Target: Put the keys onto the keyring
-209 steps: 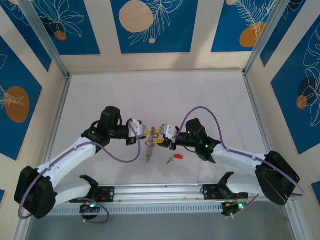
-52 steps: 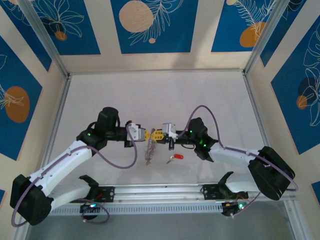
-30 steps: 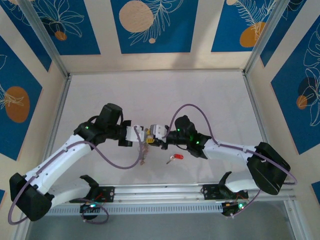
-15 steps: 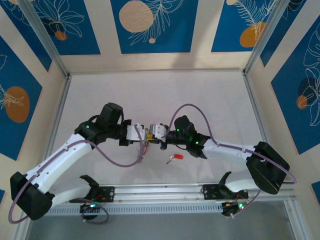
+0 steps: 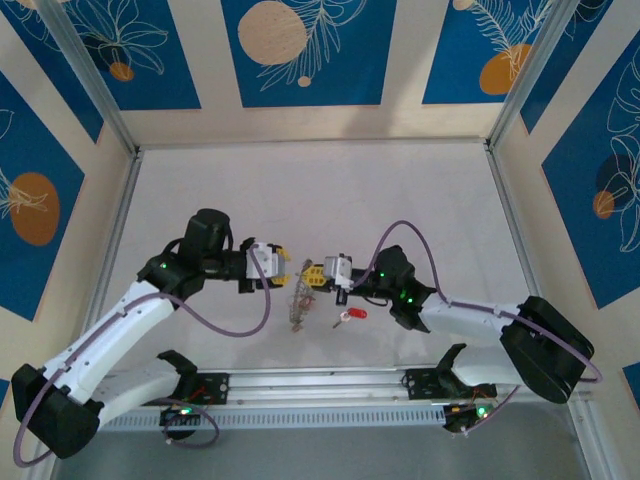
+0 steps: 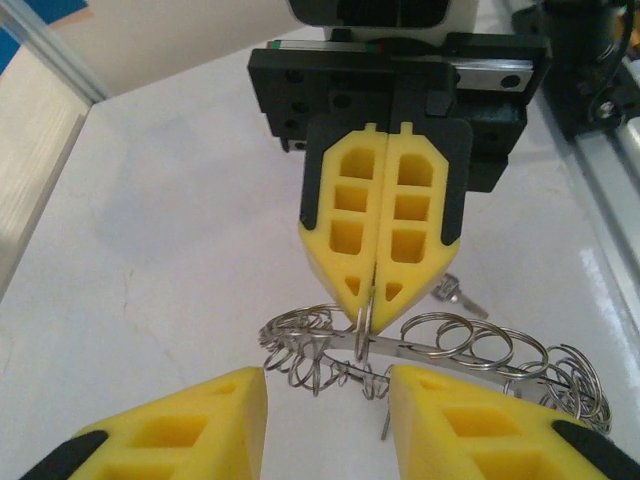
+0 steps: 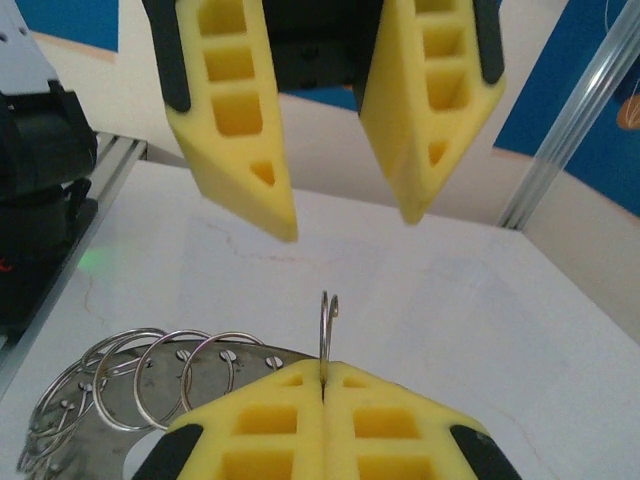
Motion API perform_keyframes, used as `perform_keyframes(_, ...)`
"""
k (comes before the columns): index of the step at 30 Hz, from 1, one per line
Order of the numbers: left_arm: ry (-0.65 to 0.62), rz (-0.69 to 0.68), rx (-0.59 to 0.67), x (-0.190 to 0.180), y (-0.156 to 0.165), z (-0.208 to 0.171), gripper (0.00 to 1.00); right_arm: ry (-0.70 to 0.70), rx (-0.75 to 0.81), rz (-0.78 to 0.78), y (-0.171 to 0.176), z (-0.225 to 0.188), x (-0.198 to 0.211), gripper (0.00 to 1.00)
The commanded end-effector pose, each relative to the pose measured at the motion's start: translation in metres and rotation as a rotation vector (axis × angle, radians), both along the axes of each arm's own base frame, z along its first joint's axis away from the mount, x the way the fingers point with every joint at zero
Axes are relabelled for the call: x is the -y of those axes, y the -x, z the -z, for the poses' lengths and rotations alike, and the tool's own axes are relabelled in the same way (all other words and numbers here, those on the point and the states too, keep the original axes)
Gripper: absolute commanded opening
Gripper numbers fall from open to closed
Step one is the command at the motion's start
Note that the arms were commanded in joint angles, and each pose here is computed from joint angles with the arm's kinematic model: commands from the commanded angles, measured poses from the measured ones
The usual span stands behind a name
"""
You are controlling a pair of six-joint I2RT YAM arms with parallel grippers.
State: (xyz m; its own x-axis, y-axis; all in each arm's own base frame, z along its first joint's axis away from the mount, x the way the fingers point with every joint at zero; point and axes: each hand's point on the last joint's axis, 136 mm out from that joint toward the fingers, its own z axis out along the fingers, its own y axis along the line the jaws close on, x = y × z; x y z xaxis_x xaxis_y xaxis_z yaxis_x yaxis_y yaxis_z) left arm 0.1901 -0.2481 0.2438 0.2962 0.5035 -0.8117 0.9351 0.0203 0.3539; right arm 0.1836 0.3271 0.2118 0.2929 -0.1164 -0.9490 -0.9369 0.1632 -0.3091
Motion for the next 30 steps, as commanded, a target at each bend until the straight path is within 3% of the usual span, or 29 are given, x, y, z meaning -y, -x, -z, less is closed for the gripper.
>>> perform_keyframes(1,0.071,0.094,-0.027,0.009,0.011,-0.007,0.36,-0.081,0.135,-0.069,0.014,-0.028,0.001,0.0)
perform_keyframes(9,0.091,0.133,-0.04,0.016,0.01,-0.006,0.25,-0.075,0.15,-0.07,0.01,-0.028,-0.003,0.0)
perform_keyframes(21,0.063,0.142,-0.054,0.015,0.011,0.006,0.24,-0.088,0.151,-0.07,0.008,-0.032,-0.004,0.0)
perform_keyframes(30,0.046,0.171,-0.07,0.017,0.013,0.014,0.17,-0.098,0.134,-0.059,0.004,-0.031,-0.003,0.0)
